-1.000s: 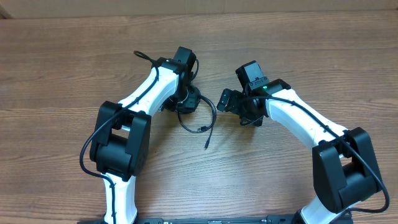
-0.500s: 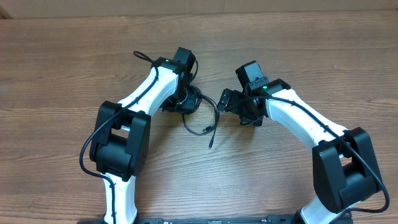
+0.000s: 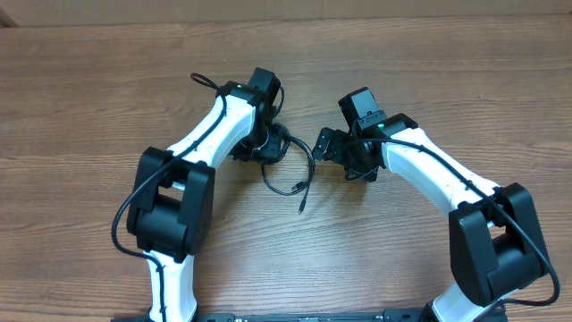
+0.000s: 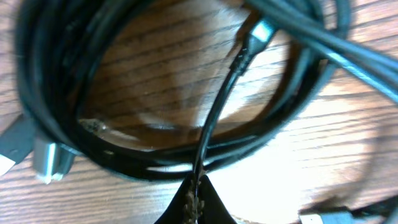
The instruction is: Untangle cables
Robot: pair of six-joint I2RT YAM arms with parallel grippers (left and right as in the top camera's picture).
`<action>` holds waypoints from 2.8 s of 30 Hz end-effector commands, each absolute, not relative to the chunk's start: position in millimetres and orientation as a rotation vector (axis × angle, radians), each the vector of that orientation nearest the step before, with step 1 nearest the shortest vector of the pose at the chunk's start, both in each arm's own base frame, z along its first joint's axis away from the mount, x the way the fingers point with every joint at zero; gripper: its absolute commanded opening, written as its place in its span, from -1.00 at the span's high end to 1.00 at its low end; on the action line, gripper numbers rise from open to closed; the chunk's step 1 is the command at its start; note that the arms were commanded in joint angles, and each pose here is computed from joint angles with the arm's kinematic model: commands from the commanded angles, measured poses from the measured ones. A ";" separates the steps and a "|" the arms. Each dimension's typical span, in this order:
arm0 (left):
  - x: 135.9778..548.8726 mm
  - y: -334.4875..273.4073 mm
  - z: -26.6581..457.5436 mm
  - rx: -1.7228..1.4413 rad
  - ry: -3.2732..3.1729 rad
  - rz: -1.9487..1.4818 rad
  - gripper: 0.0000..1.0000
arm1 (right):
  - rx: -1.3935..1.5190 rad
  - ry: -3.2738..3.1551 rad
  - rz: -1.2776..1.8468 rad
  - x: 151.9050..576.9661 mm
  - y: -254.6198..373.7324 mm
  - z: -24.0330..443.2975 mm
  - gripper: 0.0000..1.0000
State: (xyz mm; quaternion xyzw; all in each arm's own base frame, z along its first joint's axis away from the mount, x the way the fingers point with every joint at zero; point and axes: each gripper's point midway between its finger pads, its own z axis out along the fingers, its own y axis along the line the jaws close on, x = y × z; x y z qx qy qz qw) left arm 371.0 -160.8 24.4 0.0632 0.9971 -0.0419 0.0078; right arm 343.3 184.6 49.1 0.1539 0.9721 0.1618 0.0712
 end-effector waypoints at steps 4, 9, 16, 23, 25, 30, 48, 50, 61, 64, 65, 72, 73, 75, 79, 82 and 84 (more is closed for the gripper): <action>396.6 -157.9 99.5 0.193 2.891 -0.182 0.92 | 0.470 2.916 0.477 343.7 184.0 48.6 -1.00; 419.2 -134.8 108.1 0.129 2.802 -0.048 0.05 | 0.470 2.916 0.476 343.7 183.9 48.6 -1.00; 436.0 -114.5 72.2 0.070 2.832 0.034 -0.28 | 0.470 2.916 0.476 343.8 184.0 48.6 -1.00; 437.6 -100.7 24.4 0.028 2.925 0.048 -0.11 | 0.470 2.916 0.476 343.7 183.9 48.6 -1.00; 435.4 -104.3 19.3 0.022 2.948 -0.013 0.12 | 0.470 2.916 0.476 343.7 183.9 48.6 -1.00; 430.9 -111.1 18.6 0.071 2.967 -0.072 0.44 | 0.470 2.916 0.476 343.7 183.9 48.6 -1.00; 397.8 -155.4 19.0 0.395 3.031 -0.362 0.92 | 0.470 2.916 0.476 343.7 183.9 48.6 -1.00; 391.3 -161.0 19.3 0.452 3.038 -0.389 0.91 | 0.470 2.916 0.476 343.7 183.9 48.6 -1.00; 375.6 -183.0 22.4 0.639 3.017 -0.498 0.91 | 0.470 2.916 0.476 343.7 183.9 48.6 -1.00; 376.3 -183.5 22.4 0.640 3.013 -0.498 0.92 | 0.470 2.916 0.476 343.7 183.9 48.6 -1.00; 376.8 -183.7 22.4 0.640 3.011 -0.498 0.92 | 0.470 2.916 0.476 343.7 183.9 48.6 -1.00; 378.9 -187.8 23.4 0.647 2.993 -0.520 0.91 | 0.470 2.916 0.477 343.7 184.0 48.6 -1.00; 378.3 -190.7 24.5 0.668 2.981 -0.546 0.92 | 0.470 2.916 0.476 343.7 183.9 48.6 -1.00; 375.8 -197.1 27.2 0.718 2.956 -0.611 0.92 | 0.469 2.919 0.488 343.1 185.3 48.9 -1.00; 375.4 -201.9 29.3 0.739 2.936 -0.654 0.92 | 0.454 2.952 0.603 335.9 198.2 52.2 -1.00; 376.0 -202.2 29.3 0.739 2.933 -0.655 0.92 | 0.448 2.966 0.647 332.7 202.9 53.7 -1.00; 375.3 -204.5 30.5 0.744 2.926 -0.678 0.91 | 0.444 2.959 0.653 334.0 203.7 54.2 -0.99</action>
